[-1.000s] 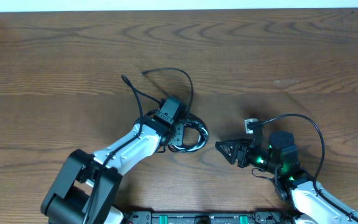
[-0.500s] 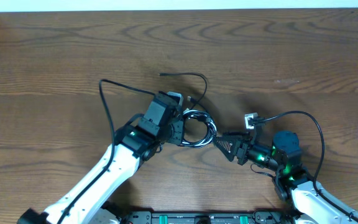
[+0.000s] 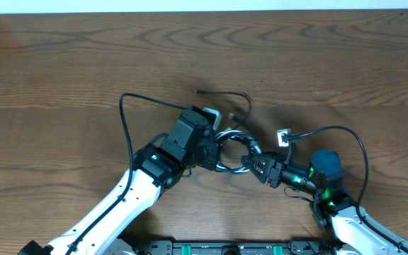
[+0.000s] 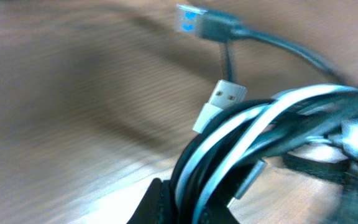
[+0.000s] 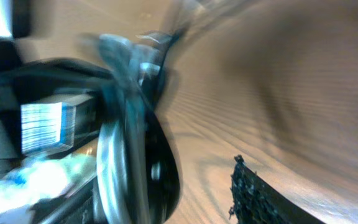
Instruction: Untangle cables
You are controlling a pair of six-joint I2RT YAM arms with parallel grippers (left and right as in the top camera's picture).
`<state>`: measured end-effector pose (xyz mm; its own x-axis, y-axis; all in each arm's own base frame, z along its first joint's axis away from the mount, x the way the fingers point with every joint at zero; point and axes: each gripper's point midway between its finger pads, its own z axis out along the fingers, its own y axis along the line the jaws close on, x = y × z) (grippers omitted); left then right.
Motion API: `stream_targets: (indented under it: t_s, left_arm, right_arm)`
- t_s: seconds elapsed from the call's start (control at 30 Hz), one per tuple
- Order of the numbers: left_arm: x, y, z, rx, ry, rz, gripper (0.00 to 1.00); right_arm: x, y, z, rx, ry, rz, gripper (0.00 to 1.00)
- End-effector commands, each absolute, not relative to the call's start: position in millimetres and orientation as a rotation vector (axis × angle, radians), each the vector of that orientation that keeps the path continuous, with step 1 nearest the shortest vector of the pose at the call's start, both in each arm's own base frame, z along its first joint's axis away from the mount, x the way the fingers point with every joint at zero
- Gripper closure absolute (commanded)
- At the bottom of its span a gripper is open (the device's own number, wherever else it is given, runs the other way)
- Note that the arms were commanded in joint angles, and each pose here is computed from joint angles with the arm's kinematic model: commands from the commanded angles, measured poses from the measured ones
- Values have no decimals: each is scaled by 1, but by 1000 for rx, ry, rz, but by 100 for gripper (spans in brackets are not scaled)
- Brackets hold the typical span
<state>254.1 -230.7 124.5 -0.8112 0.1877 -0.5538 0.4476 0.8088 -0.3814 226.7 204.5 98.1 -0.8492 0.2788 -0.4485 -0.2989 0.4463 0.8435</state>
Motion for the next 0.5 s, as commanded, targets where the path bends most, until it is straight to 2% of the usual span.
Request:
stream_targets:
  t_s: [0.0, 0.1, 0.3, 0.47]
  left_arm:
    - [233, -261, 168, 639, 2344, -977, 93]
    - [231, -260, 188, 643, 2271, -993, 93]
    - [215, -253, 236, 674, 2103, -1034, 93]
    - [203, -243, 267, 690, 1980, -1035, 93]
  right_arm:
    - [246, 181, 71, 193, 2232, 1193, 54]
    - [246, 168, 52, 279, 2297, 1093, 55]
    - [254, 155, 49, 332, 2283, 1035, 57]
    - [255, 150, 48, 308, 2284, 1009, 54]
